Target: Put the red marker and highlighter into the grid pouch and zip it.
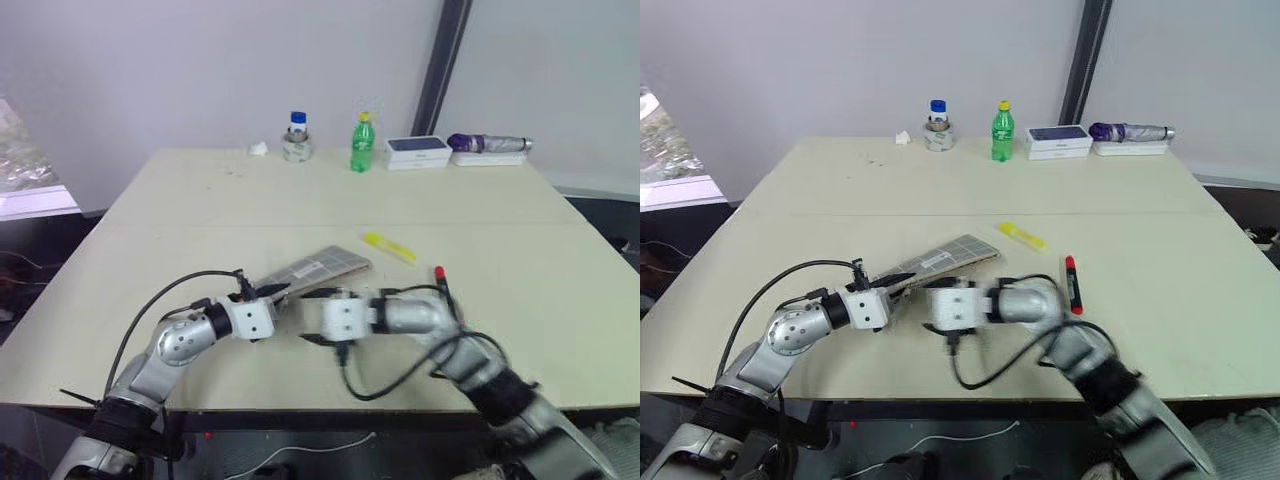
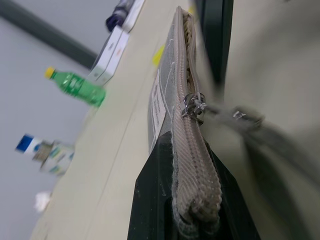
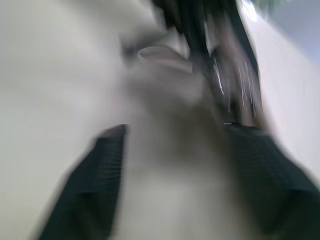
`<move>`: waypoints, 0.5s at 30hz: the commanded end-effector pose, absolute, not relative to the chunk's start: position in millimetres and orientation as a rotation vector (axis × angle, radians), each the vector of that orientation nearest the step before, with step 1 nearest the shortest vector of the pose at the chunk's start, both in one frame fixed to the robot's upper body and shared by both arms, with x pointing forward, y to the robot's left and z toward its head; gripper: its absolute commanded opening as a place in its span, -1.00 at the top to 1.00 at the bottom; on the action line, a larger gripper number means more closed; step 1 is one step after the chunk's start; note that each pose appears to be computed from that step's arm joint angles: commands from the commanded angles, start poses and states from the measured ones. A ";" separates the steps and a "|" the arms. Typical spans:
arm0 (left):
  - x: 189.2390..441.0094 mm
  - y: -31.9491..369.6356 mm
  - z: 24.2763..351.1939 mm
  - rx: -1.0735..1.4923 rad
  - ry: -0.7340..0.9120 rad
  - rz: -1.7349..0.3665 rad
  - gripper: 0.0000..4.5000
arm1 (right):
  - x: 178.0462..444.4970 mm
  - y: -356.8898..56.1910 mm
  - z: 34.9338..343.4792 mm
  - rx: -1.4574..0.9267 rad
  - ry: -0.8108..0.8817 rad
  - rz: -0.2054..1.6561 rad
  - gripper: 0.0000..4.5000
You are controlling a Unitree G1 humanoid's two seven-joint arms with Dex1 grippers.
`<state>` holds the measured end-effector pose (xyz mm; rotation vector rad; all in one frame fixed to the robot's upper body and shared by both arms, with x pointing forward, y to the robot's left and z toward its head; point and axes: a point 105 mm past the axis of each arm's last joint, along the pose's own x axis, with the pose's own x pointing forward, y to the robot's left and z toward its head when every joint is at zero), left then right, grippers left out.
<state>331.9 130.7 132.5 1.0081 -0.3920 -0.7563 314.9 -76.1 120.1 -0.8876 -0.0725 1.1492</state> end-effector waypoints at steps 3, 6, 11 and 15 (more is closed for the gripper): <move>326.1 146.6 152.6 1.038 -0.463 -0.660 1.00 | 309.4 -129.0 130.8 -0.774 0.010 0.958 -0.99; 322.5 154.8 150.7 1.015 -0.452 -0.642 1.00 | 322.9 -150.7 151.5 -0.592 -0.011 0.770 -0.99; 324.2 155.3 146.9 1.003 -0.443 -0.624 1.00 | 362.1 -158.3 170.4 -0.426 -0.012 0.581 -0.99; 327.5 147.9 149.0 0.961 -0.448 -0.638 1.00 | 409.4 -171.5 170.4 -0.391 0.049 0.475 -0.99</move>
